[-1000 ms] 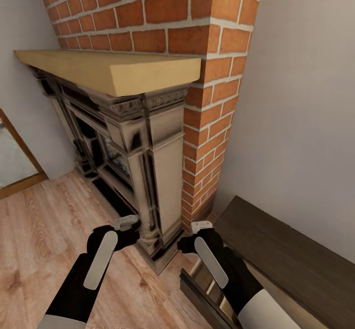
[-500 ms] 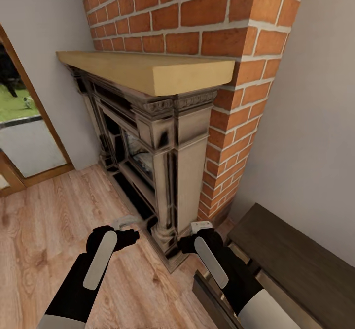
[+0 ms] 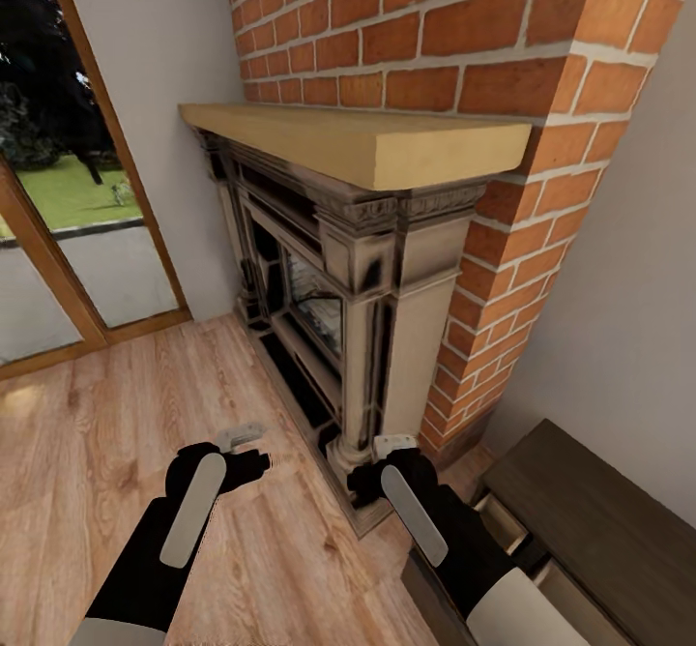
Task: Place each of the two pumpkins and all three candles from the living room inside a cabinet in the living room (use any cabinet), then make sure every cabinet is closed, and position the cauldron so it is next to a table in the living room.
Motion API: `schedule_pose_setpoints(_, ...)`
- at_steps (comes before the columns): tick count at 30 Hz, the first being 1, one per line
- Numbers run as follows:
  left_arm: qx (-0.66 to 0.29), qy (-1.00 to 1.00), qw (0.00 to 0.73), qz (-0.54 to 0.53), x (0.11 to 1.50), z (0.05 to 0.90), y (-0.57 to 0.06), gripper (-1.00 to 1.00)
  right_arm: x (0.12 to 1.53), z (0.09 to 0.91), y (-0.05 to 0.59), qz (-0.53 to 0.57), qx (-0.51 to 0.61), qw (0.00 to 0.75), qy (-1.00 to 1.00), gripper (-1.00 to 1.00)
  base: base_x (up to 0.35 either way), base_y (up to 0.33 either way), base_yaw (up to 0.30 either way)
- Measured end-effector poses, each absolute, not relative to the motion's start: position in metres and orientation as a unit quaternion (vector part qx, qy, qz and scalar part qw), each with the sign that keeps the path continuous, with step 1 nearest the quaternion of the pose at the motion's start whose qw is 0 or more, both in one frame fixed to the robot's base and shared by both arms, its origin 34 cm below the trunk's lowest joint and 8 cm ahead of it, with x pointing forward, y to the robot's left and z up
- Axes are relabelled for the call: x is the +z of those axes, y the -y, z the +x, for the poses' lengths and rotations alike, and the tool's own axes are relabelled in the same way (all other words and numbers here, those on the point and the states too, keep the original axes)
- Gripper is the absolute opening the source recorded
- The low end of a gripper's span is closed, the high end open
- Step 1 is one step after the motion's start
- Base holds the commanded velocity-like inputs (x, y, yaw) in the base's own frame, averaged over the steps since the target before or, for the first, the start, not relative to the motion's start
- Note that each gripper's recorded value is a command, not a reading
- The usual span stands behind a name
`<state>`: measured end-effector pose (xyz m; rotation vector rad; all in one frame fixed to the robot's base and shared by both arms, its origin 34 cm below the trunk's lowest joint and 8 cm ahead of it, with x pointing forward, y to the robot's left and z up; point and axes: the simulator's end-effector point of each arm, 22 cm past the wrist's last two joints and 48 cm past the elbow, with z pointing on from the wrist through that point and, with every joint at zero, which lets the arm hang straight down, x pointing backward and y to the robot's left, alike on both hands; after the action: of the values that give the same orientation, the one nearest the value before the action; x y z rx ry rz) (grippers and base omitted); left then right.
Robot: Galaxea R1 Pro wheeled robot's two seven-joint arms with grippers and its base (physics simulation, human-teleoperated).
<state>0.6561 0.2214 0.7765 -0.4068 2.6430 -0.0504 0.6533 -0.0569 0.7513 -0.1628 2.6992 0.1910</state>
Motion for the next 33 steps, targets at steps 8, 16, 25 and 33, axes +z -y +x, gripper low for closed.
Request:
schedule_pose_setpoints(8,-0.019,-0.959,0.231,-0.162,0.777,0.656,-0.230,1.00,0.753,0.654,0.057,-0.059,0.069,0.215,-0.972,1.00,-0.002,0.000,0.275)
schedule_pose_setpoints(16,-0.019,-0.958,0.233,-0.163,0.779,0.657,-0.230,1.00,0.755,0.654,0.057,-0.059,0.068,0.217,-0.972,1.00,-0.011,0.000,0.274)
schedule_pose_setpoints(25,-0.019,-0.957,0.235,-0.169,0.781,0.657,-0.234,1.00,0.757,0.655,0.057,-0.059,0.068,0.219,-0.971,1.00,0.000,0.000,0.274)
schedule_pose_setpoints(33,-0.019,-0.956,0.237,-0.170,0.783,0.657,-0.235,1.00,0.759,0.655,0.057,-0.059,0.069,0.221,-0.971,1.00,0.000,0.000,0.274)
